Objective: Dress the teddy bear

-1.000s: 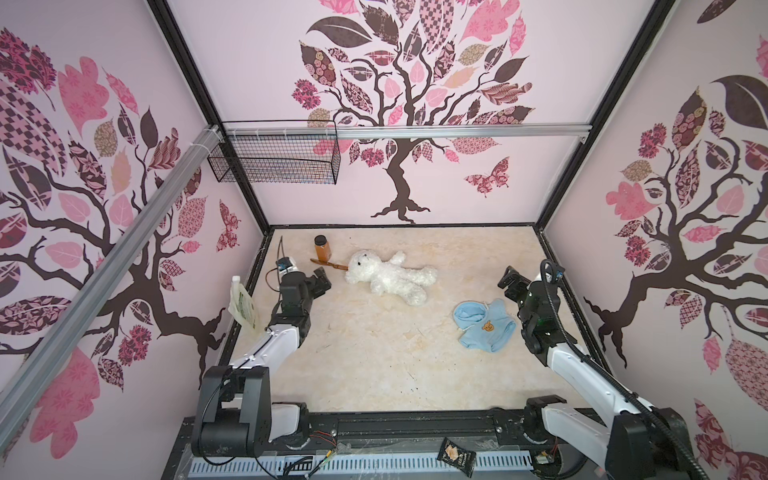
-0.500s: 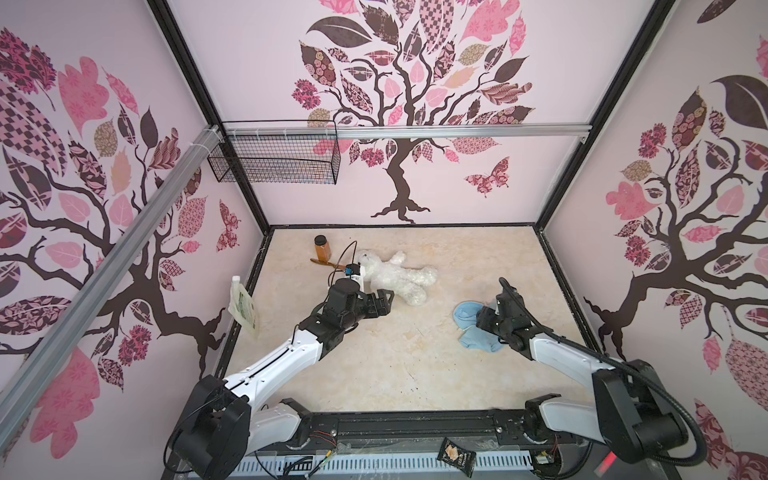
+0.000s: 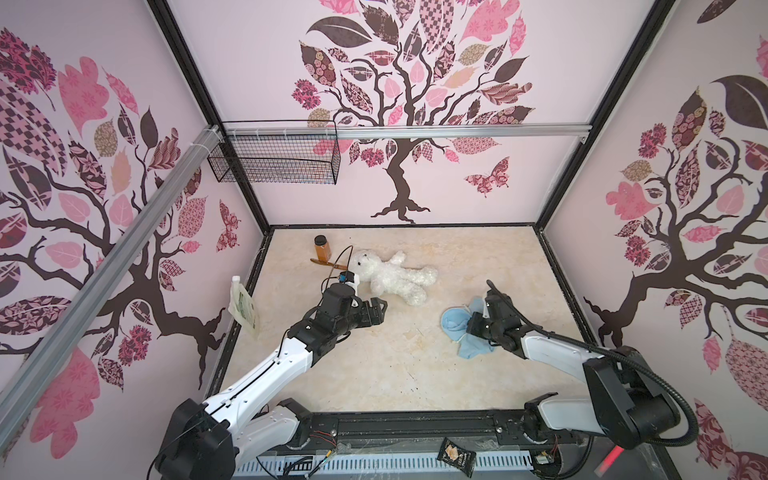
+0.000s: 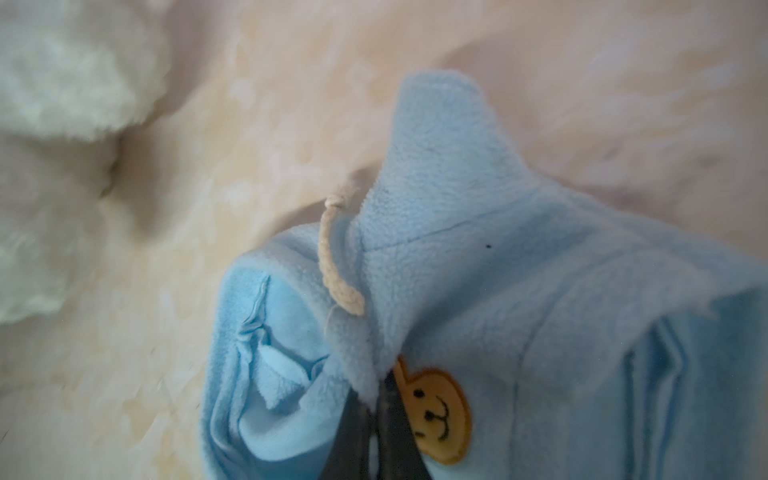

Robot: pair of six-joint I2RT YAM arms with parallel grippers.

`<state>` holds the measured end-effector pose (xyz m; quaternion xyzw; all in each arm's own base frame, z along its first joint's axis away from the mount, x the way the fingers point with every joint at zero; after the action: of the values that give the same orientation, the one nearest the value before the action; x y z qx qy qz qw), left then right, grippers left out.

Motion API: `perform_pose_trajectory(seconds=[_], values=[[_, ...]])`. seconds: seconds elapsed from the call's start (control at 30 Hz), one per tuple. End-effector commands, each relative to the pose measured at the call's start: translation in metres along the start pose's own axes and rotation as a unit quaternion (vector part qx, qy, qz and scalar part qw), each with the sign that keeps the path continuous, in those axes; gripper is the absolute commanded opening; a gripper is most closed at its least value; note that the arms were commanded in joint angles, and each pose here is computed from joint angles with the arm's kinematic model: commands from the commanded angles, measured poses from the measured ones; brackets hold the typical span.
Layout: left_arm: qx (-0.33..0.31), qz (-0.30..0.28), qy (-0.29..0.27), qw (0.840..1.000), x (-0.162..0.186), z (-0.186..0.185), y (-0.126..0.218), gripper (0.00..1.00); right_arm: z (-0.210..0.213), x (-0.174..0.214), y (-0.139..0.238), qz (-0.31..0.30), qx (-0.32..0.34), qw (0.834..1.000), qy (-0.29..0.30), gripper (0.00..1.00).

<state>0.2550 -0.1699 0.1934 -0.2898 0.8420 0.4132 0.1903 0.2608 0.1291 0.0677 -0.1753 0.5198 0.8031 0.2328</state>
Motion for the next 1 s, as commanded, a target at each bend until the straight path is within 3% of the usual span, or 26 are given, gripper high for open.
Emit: perform_pose_trajectory(seconds=[0.0, 0.17, 0.27, 0.37, 0.5, 0.6, 0.73, 0.87, 0.97], values=[[-0.02, 0.022, 0.011, 0.999, 0.016, 0.013, 0.012, 0.9, 0.051, 0.019, 0.008, 0.021, -0.085, 0.996, -0.02, 0.06], [-0.03, 0.015, 0.024, 0.999, 0.021, 0.02, 0.027, 0.9, 0.132, 0.024, -0.003, 0.03, -0.185, 0.982, 0.01, 0.13], [-0.032, 0.01, 0.024, 0.999, 0.017, 0.018, 0.03, 0.9, 0.165, 0.013, -0.005, 0.034, -0.233, 0.972, 0.023, 0.23], [-0.01, 0.038, 0.026, 0.999, 0.02, 0.008, 0.028, 0.9, 0.172, 0.001, 0.008, 0.016, -0.236, 0.97, 0.064, 0.38], [0.027, 0.074, 0.024, 0.997, 0.035, -0.006, 0.017, 0.87, 0.147, -0.009, 0.029, -0.016, -0.165, 0.977, 0.132, 0.55], [0.027, 0.087, -0.019, 0.996, 0.051, -0.019, 0.004, 0.85, 0.107, -0.018, 0.037, -0.04, -0.115, 0.984, 0.128, 0.63], [-0.004, 0.114, -0.066, 0.991, 0.068, -0.026, -0.024, 0.71, 0.064, -0.029, 0.041, -0.051, -0.094, 0.991, 0.081, 0.65], [-0.024, 0.146, -0.091, 0.985, 0.083, -0.027, -0.057, 0.54, 0.063, -0.033, 0.04, -0.051, -0.095, 0.99, 0.09, 0.67], [-0.021, 0.154, -0.108, 0.982, 0.087, -0.03, -0.074, 0.51, 0.063, -0.027, 0.033, -0.036, -0.101, 0.99, 0.088, 0.67]])
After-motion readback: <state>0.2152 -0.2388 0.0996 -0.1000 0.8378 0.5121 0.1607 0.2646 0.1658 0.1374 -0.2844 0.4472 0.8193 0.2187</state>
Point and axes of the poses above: each gripper's point midway between its finger pads, its own y axis back along the fingers, its own z axis along the line the jaws close on, x = y × z, the point moved 4 cm from there along y, back along the fingers, and after that the axes turned 8 degrees about y, right-handed, at the moved point
